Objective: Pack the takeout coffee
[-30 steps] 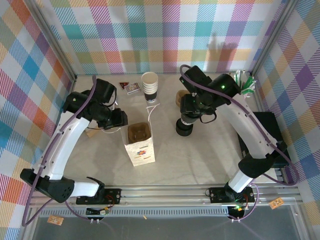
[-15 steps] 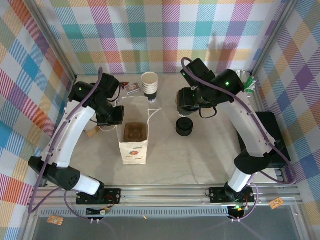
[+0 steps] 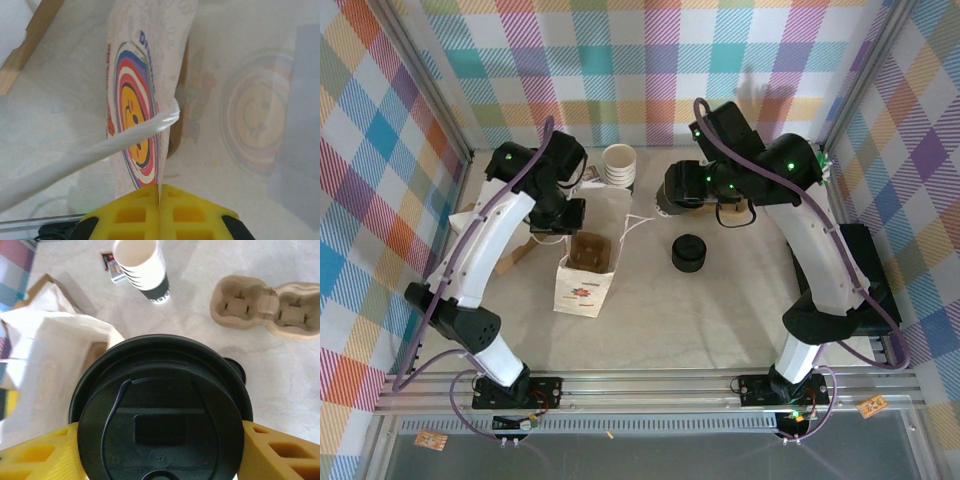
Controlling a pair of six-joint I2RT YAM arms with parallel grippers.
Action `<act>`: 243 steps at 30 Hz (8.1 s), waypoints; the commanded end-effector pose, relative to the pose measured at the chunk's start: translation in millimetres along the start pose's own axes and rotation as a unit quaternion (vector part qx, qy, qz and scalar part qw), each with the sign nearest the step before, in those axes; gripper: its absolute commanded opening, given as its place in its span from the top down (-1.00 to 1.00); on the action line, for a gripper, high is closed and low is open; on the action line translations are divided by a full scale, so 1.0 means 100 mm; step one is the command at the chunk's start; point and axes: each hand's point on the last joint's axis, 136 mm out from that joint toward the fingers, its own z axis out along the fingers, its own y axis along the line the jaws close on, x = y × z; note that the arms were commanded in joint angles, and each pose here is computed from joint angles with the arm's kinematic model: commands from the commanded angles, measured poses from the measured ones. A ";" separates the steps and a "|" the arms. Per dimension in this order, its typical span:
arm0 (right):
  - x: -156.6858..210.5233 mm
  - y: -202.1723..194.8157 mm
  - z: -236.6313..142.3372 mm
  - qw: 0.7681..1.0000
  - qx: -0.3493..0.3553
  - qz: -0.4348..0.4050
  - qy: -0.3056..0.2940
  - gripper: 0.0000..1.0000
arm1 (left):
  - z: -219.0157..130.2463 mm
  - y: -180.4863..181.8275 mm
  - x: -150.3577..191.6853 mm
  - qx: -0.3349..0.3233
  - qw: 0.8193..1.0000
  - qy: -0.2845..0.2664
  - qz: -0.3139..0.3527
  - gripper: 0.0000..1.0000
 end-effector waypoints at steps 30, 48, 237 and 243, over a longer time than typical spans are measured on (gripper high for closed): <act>0.06 0.77 0.35 0.990 -0.126 0.025 0.060 0.16 | -0.04 -0.47 0.13 0.121 0.991 0.026 -0.053 1.00; 0.00 0.91 0.22 0.989 -0.139 0.030 0.031 0.23 | -0.04 -0.48 0.15 0.130 0.990 0.017 -0.054 1.00; 1.63 0.63 2.53 0.935 0.085 -0.258 0.230 0.27 | 0.13 -0.20 0.69 0.198 0.971 0.000 -0.137 1.00; 1.60 0.67 2.63 0.933 0.098 -0.252 0.238 0.23 | 0.15 -0.22 0.71 0.195 0.971 0.001 -0.136 1.00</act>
